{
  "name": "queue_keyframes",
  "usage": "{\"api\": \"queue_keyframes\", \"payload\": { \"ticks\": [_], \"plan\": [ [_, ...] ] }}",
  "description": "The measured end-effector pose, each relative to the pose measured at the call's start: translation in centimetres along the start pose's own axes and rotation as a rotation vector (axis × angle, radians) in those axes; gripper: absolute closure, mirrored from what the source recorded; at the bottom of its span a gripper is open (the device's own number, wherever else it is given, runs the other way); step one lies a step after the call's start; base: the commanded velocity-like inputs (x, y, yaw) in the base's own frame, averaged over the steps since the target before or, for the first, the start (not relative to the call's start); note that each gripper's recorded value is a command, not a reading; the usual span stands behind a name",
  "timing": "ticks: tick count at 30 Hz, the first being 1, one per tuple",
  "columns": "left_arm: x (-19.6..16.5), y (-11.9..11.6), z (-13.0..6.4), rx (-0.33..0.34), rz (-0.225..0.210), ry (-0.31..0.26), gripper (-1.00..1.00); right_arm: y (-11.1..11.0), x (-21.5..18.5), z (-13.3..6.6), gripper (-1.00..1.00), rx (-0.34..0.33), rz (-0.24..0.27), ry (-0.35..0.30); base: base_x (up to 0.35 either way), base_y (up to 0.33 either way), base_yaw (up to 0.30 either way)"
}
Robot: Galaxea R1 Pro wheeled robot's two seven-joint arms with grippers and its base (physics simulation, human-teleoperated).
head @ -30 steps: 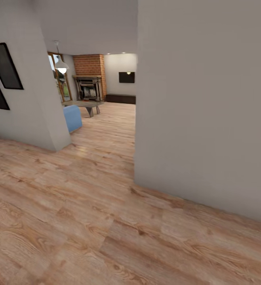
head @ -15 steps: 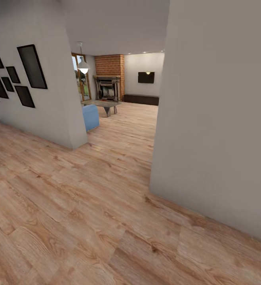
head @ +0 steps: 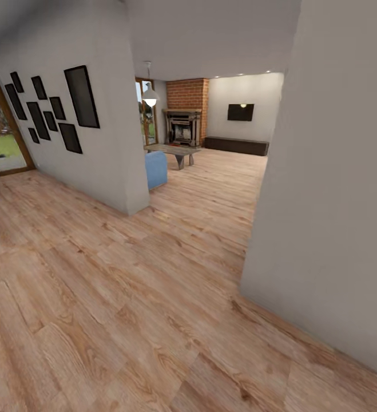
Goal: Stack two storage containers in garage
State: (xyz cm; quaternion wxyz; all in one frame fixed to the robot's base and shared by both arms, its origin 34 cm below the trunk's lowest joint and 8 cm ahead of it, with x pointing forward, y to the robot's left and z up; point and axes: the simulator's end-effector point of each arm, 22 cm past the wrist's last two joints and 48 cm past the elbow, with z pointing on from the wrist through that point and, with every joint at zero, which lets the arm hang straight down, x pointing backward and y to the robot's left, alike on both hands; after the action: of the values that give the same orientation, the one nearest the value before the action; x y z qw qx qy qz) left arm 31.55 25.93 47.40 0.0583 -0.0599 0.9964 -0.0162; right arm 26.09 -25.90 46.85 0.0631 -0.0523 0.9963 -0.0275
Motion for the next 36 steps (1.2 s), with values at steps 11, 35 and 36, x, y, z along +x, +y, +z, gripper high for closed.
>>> {"api": "queue_keyframes", "payload": {
  "ticks": [11, 35, 36],
  "plan": [
    [0.00, -0.01, 0.00, 0.000, 0.000, 0.000, -1.00, 0.00, 0.00, 0.00, -1.00, 0.000, 0.000, 0.000, 0.320, 0.000, 0.273],
    [-0.01, -0.03, 0.00, 0.001, 0.000, 0.000, -1.00, -0.06, -0.05, 0.00, -1.00, 0.001, 0.000, -0.001, 0.320, 0.000, 0.045],
    [-0.01, -0.03, 0.00, 0.001, 0.000, 0.000, -1.00, -0.07, -0.06, 0.00, -1.00, 0.001, 0.000, -0.002, 0.320, 0.000, 0.000]
  ]
}}
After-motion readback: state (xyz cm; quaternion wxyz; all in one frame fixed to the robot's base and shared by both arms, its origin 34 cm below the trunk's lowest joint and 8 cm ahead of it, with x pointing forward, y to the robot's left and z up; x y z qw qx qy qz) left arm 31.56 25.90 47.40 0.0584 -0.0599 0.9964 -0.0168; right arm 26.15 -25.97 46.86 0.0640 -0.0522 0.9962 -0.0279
